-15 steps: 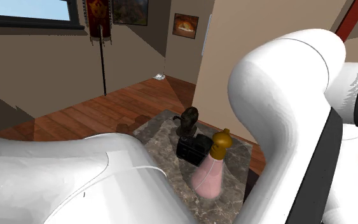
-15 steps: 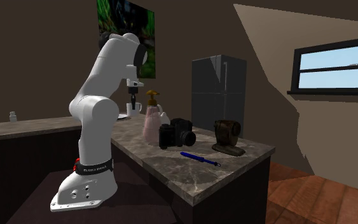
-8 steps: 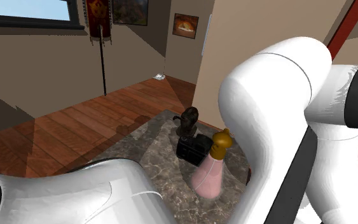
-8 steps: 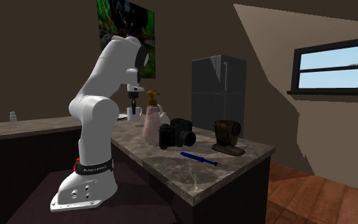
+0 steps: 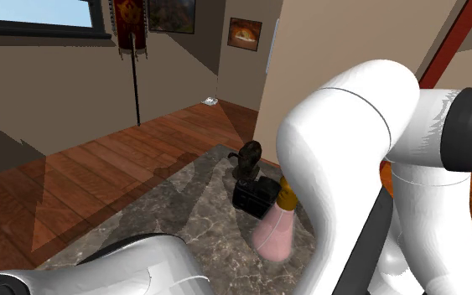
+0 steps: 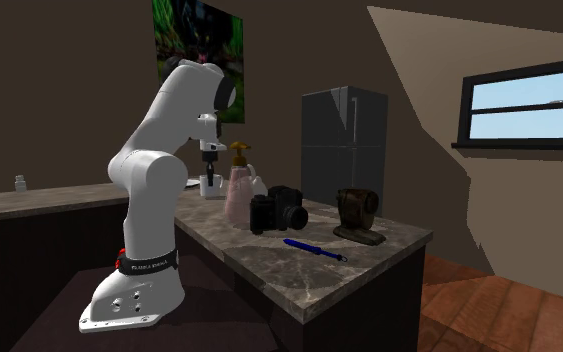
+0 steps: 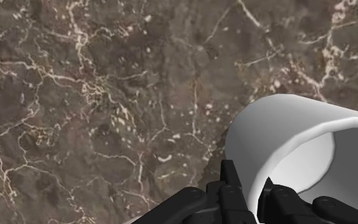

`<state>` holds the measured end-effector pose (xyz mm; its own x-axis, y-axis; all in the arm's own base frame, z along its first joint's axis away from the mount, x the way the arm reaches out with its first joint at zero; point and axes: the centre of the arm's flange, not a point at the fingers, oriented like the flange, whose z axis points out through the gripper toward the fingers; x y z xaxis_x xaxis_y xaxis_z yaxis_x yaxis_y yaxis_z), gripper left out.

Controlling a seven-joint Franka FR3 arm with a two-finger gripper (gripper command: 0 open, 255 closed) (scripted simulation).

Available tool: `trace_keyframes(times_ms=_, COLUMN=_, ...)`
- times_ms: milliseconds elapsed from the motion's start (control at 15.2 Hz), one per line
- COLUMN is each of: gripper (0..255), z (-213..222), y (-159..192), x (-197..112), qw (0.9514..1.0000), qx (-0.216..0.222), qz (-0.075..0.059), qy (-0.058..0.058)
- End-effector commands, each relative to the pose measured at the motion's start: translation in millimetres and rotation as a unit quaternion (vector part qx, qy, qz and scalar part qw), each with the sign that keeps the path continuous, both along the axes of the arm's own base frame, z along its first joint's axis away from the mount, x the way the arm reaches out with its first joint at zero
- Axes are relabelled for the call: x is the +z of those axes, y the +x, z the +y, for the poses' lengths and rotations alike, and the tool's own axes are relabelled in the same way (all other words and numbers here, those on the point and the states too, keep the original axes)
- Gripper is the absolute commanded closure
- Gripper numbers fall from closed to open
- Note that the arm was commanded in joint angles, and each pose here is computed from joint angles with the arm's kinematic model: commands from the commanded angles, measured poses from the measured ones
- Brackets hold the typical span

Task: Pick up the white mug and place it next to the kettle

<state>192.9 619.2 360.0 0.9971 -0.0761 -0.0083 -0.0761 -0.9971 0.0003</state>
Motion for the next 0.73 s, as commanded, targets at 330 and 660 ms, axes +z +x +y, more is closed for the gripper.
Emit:
trace_keyframes(times_ms=330, gripper=0, z=0.0, y=0.0, x=-0.5, qw=1.0000, qx=0.000, qz=0.000, qy=0.000)
trace_keyframes(times_ms=660, gripper=0, z=0.0, y=0.0, x=-0.5, qw=1.0000, qx=0.000, qz=0.000, qy=0.000)
